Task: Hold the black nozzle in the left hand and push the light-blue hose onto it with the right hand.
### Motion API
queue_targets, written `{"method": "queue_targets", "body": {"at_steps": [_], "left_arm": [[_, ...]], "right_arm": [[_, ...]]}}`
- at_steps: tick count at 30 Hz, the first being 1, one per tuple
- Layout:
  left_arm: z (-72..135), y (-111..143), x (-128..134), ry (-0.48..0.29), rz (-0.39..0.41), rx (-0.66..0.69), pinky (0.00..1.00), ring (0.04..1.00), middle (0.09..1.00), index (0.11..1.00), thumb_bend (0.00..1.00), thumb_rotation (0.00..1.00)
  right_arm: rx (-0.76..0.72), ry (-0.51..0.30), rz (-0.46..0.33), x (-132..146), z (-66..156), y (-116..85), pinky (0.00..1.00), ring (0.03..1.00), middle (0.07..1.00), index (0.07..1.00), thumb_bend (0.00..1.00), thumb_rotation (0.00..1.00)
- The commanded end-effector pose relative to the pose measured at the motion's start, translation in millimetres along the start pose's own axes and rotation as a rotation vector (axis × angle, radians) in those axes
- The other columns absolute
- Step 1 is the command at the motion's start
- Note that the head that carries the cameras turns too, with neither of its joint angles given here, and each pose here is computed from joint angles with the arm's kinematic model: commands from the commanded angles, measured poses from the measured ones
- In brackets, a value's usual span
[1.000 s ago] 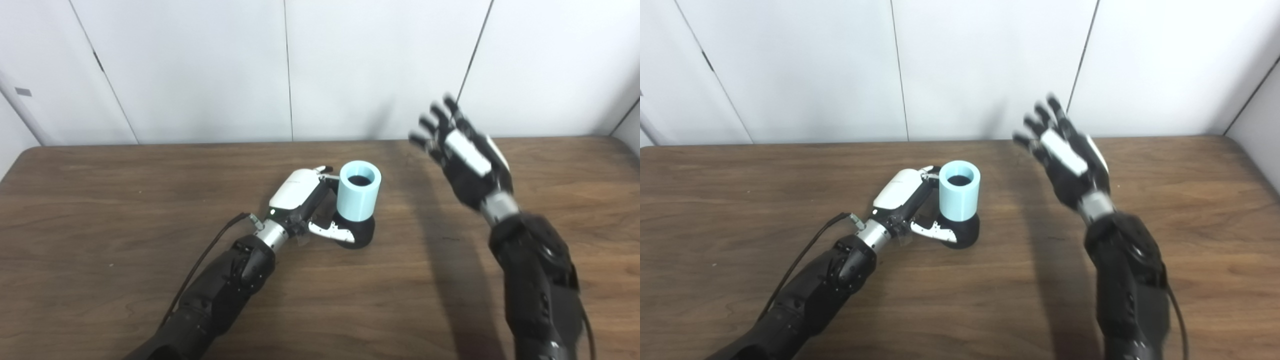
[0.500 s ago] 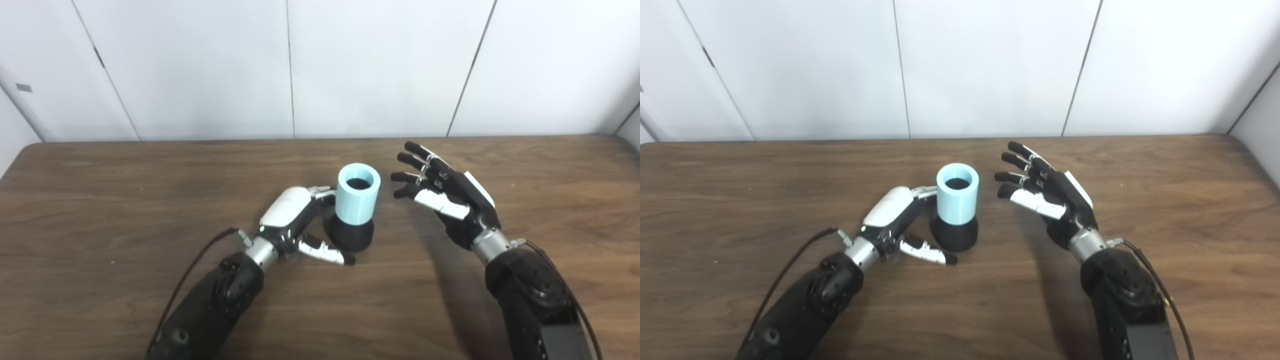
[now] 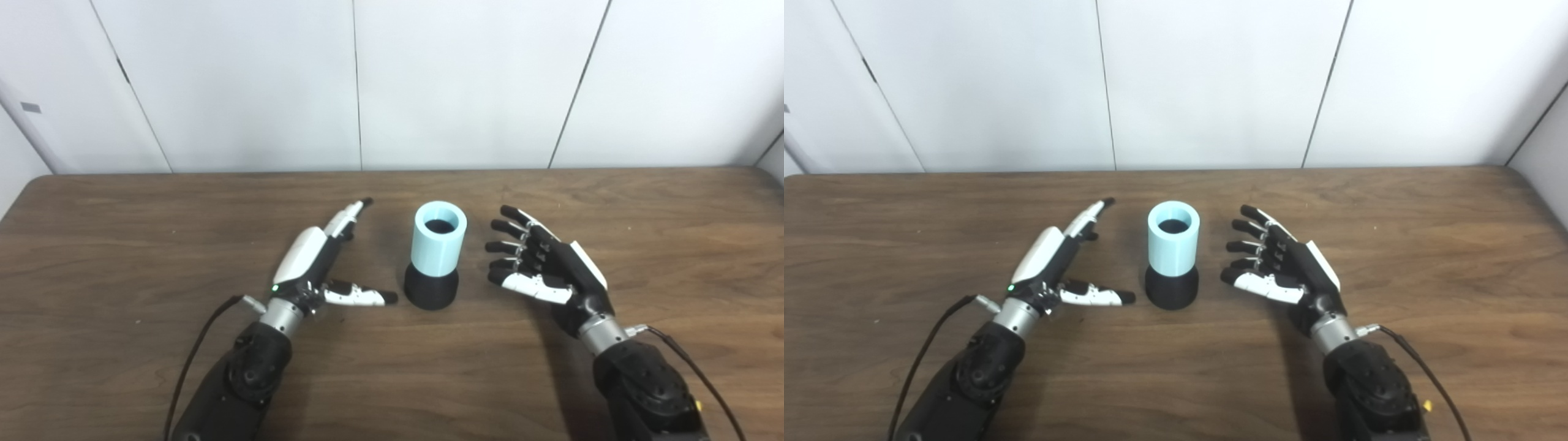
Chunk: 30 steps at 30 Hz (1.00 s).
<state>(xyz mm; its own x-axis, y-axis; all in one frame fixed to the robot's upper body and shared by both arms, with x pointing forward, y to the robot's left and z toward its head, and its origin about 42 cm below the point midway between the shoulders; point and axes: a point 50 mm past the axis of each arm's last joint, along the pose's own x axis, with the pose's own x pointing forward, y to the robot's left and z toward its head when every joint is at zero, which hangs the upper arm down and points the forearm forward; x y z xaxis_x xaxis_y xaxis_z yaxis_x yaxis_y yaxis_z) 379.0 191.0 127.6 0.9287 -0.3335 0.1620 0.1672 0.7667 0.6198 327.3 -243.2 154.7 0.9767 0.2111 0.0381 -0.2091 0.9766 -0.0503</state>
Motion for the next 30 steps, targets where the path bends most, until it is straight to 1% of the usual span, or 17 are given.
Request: {"method": "queue_targets", "body": {"at_steps": [1, 3, 5, 6, 9, 10, 12, 14, 16, 21, 23, 27, 30], "left_arm": [[-3, 2, -8, 0.014, 0.045, -0.096, 0.82, 0.927, 0.958, 1.0, 0.87, 0.21], [-1, 5, -9, 0.009, 0.075, -0.216, 0.72, 0.821, 0.868, 0.908, 0.79, 0.15], [1, 8, -8, 0.009, 0.092, -0.365, 0.64, 0.745, 0.795, 0.826, 0.74, 0.12], [2, 9, -7, 0.009, 0.094, -0.41, 0.59, 0.693, 0.75, 0.78, 0.72, 0.11], [7, 13, -9, 0.014, 0.099, -0.508, 0.52, 0.612, 0.681, 0.714, 0.68, 0.12], [11, 17, -11, 0.023, 0.092, -0.539, 0.49, 0.582, 0.658, 0.698, 0.67, 0.12], [15, 23, -13, 0.037, 0.073, -0.574, 0.46, 0.561, 0.629, 0.679, 0.65, 0.15], [17, 29, -18, 0.047, 0.025, -0.61, 0.47, 0.576, 0.639, 0.682, 0.69, 0.2], [18, 35, -24, 0.037, -0.014, -0.637, 0.51, 0.624, 0.686, 0.697, 0.72, 0.23], [13, 39, -35, 0.017, -0.054, -0.655, 0.58, 0.698, 0.756, 0.735, 0.71, 0.24], [12, 39, -37, 0.015, -0.06, -0.654, 0.6, 0.715, 0.77, 0.744, 0.71, 0.26], [9, 38, -40, 0.028, -0.053, -0.665, 0.61, 0.726, 0.778, 0.757, 0.73, 0.27], [7, 38, -41, 0.033, -0.044, -0.671, 0.61, 0.734, 0.783, 0.768, 0.74, 0.28]], "right_arm": [[-0.034, -0.101, -0.008, 5, 19, -4, 0.6, 0.704, 0.825, 0.873, 0.86, 0.19], [-0.042, -0.098, -0.014, 4, 17, -6, 0.6, 0.701, 0.819, 0.864, 0.85, 0.2], [-0.077, -0.099, -0.028, 2, 15, -6, 0.59, 0.698, 0.817, 0.847, 0.83, 0.2], [-0.094, -0.101, -0.034, 1, 14, -6, 0.58, 0.69, 0.813, 0.83, 0.81, 0.22], [-0.123, -0.116, -0.063, -3, 13, -4, 0.56, 0.675, 0.8, 0.794, 0.77, 0.22], [-0.13, -0.127, -0.081, -5, 13, -3, 0.55, 0.673, 0.795, 0.783, 0.75, 0.24], [-0.138, -0.14, -0.103, -7, 12, -2, 0.53, 0.669, 0.781, 0.78, 0.73, 0.27], [-0.139, -0.146, -0.122, -9, 11, 0, 0.53, 0.669, 0.776, 0.779, 0.72, 0.29], [-0.135, -0.152, -0.142, -11, 11, 3, 0.53, 0.669, 0.777, 0.781, 0.74, 0.32], [-0.146, -0.177, -0.159, -14, 8, 2, 0.54, 0.674, 0.792, 0.801, 0.76, 0.35], [-0.154, -0.182, -0.164, -15, 7, -1, 0.53, 0.673, 0.797, 0.806, 0.79, 0.36], [-0.154, -0.171, -0.171, -18, 4, -6, 0.55, 0.696, 0.815, 0.824, 0.83, 0.39], [-0.134, -0.166, -0.17, -21, 2, -6, 0.57, 0.725, 0.84, 0.84, 0.86, 0.37]]}}
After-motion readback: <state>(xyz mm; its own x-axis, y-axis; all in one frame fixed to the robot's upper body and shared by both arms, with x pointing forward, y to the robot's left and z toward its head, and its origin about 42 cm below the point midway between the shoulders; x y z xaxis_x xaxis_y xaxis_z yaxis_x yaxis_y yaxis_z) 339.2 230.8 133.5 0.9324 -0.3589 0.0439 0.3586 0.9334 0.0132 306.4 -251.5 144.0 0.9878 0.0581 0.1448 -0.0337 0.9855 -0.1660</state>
